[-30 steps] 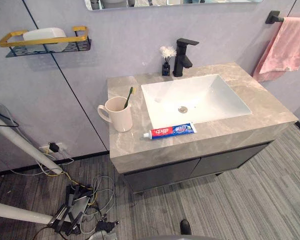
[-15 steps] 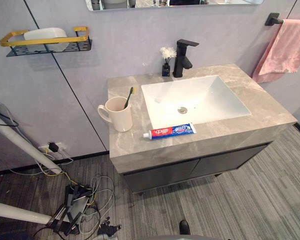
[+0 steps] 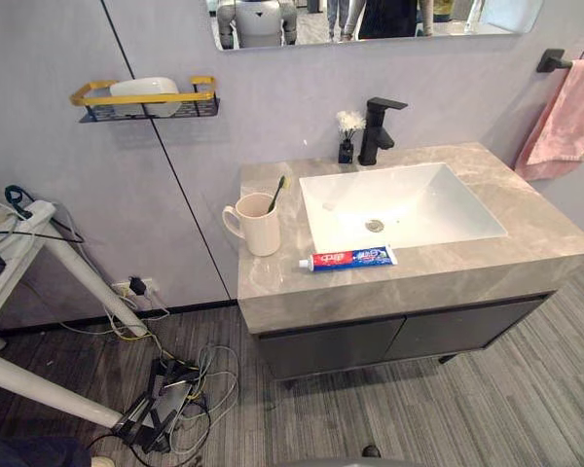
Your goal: Organize washtable
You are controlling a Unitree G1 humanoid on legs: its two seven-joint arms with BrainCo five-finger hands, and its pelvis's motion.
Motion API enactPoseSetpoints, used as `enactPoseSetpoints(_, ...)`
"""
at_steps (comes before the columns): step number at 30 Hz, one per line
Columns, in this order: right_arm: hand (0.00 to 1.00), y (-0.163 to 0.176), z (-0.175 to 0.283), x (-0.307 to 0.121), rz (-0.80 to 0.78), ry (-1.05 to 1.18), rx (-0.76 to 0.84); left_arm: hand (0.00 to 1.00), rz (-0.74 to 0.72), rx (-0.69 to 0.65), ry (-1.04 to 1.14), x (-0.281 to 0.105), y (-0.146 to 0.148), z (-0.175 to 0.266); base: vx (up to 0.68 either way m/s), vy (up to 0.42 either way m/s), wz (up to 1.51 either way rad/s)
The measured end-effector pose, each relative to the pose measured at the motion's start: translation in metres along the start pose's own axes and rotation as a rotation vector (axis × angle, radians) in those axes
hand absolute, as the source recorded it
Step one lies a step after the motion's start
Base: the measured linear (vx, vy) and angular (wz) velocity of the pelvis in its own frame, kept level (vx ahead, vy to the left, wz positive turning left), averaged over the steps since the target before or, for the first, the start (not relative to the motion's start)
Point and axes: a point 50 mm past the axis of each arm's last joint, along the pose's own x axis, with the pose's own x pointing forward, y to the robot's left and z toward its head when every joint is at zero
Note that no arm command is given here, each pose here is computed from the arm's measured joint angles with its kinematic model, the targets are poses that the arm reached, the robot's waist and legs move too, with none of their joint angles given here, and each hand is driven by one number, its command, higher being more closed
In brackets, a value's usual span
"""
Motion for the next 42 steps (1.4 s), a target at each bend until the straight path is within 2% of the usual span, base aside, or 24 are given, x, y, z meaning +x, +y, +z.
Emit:
enactPoseSetpoints(9,0.00,-0.002,-0.007,-0.002,-0.007,0.017,0.021,0.00,0.001,-0.036,0.007,0.000,-0.003,-0.001,-0.03,-0.059,-0.20)
enactPoseSetpoints(12,0.00,-0.004,-0.011,-0.002,-0.015,0.024,0.046,0.00,0.053,-0.154,0.002,0.000,0.006,0.000,0.08,-0.030,0.03)
enactPoseSetpoints(14,0.00,-0.004,-0.011,-0.002,-0.019,0.025,0.062,0.00,0.138,-0.290,-0.030,0.000,0.024,0.007,0.07,-0.028,0.04)
enactPoseSetpoints(17,0.00,-0.003,-0.011,-0.002,-0.017,0.023,0.067,0.00,0.330,-0.491,-0.149,-0.004,0.075,0.030,0.04,-0.028,0.06)
enactPoseSetpoints(19,0.00,-0.001,-0.013,-0.003,-0.011,0.029,0.070,0.00,0.500,-0.600,-0.340,-0.019,0.122,0.069,0.01,-0.035,0.14)
enactPoseSetpoints(20,0.00,0.000,-0.013,-0.003,-0.010,0.028,0.070,0.00,0.546,-0.611,-0.400,-0.025,0.132,0.080,-0.02,-0.015,0.09)
enactPoseSetpoints(22,0.00,0.001,-0.010,-0.003,-0.008,0.006,0.072,0.00,0.676,-0.621,-0.663,-0.057,0.153,0.129,-0.04,0.004,0.09)
enactPoseSetpoints(24,0.00,0.005,-0.008,-0.003,-0.001,-0.011,0.073,0.00,0.735,-0.618,-0.845,-0.086,0.157,0.160,-0.03,0.011,0.17)
enactPoseSetpoints(27,0.00,0.004,-0.008,-0.004,-0.001,-0.026,0.058,0.00,0.851,-0.522,-1.208,-0.154,0.141,0.208,-0.04,0.014,0.18)
enactPoseSetpoints(28,0.00,0.004,-0.008,-0.004,-0.001,-0.027,0.059,0.00,0.861,-0.497,-1.269,-0.166,0.135,0.214,-0.06,0.013,0.12)
enactPoseSetpoints(32,0.00,0.005,0.002,-0.005,0.008,-0.076,0.050,0.00,0.796,-0.407,-1.625,-0.229,0.094,0.244,-0.08,-0.001,0.16)
enactPoseSetpoints(34,0.00,0.005,0.006,-0.005,0.008,-0.096,0.049,0.00,0.663,-0.386,-1.840,-0.264,0.059,0.260,-0.09,-0.014,0.06)
enactPoseSetpoints(35,0.00,0.005,0.007,-0.005,0.009,-0.101,0.047,0.00,0.628,-0.372,-1.894,-0.272,0.051,0.262,-0.08,-0.009,0.01)
enactPoseSetpoints(38,0.00,0.006,0.010,-0.005,0.018,-0.111,0.031,0.00,0.341,-0.243,-2.139,-0.307,0.003,0.272,-0.07,0.002,-0.01)
enactPoseSetpoints(42,0.00,0.005,0.010,-0.004,0.038,-0.100,0.004,0.00,-0.034,-0.092,-2.285,-0.331,-0.050,0.278,-0.04,0.010,0.01)
